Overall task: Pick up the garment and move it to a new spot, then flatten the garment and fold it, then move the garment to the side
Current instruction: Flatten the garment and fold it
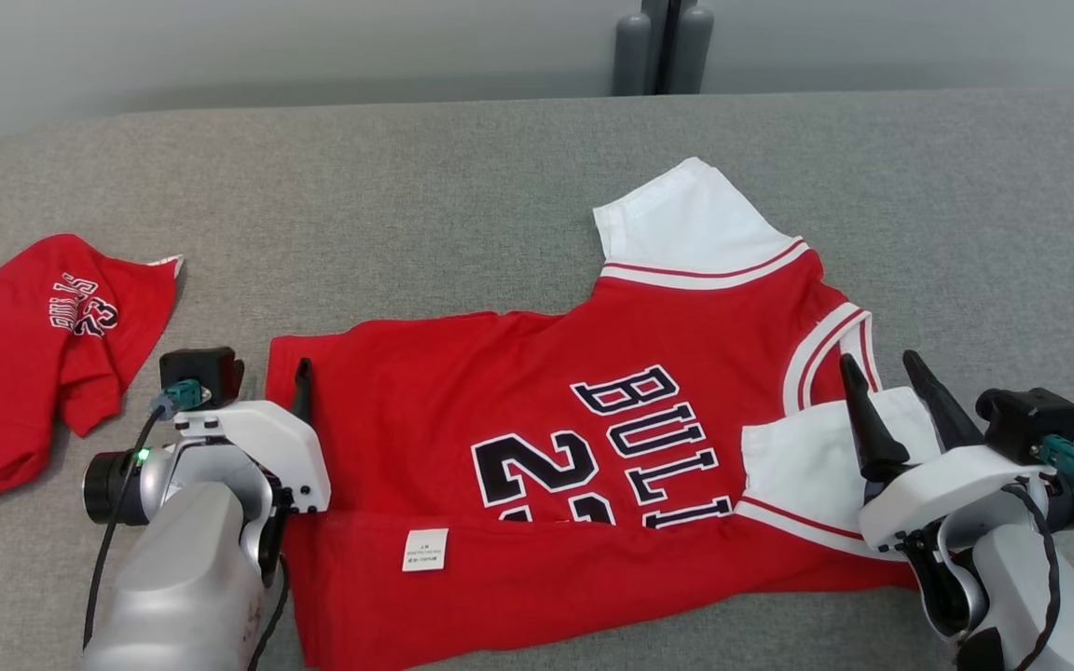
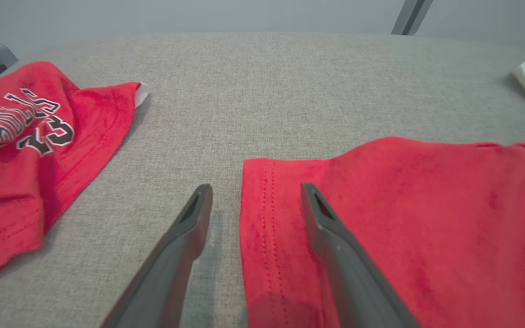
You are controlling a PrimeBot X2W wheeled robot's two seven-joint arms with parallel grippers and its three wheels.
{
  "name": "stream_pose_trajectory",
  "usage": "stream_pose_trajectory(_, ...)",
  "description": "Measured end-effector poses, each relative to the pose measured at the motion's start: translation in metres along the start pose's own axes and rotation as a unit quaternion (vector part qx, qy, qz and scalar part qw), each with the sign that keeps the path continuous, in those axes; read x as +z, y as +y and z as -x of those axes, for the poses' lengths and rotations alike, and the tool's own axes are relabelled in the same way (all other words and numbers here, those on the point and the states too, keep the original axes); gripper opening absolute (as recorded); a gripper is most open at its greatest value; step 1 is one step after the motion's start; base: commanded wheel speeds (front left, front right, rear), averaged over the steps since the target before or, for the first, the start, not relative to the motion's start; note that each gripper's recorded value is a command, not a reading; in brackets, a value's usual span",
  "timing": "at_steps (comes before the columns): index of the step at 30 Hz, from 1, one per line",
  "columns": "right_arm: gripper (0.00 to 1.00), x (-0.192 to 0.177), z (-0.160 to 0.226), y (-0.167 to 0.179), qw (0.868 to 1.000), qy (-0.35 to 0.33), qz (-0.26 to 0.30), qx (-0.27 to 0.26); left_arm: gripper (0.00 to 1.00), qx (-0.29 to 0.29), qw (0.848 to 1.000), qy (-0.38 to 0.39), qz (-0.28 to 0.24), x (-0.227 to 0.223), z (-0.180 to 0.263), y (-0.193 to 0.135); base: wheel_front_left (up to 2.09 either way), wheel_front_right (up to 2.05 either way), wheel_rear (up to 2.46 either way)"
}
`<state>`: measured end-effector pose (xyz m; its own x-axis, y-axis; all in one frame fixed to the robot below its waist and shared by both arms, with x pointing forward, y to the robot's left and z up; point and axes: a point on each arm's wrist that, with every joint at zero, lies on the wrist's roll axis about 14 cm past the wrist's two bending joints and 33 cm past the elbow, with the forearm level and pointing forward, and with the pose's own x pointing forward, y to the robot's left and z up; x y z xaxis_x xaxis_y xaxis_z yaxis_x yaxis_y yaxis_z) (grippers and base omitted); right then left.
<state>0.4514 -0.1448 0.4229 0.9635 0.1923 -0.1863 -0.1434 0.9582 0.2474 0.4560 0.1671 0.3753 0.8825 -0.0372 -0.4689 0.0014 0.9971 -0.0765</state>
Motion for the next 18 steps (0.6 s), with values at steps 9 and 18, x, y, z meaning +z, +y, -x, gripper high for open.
stream_pose_trajectory(9,1.00,0.000,-0.015,-0.002,1.000,0.002,-0.002,0.003,1.00,-0.009,0.999,0.037,-0.034,-0.013,-0.013,-0.002,0.00,0.00,0.00)
stream_pose_trajectory(18,1.00,0.010,-0.049,0.016,0.999,0.009,0.027,0.042,0.51,-0.020,0.998,0.040,-0.046,-0.009,-0.020,-0.003,0.00,0.00,0.00)
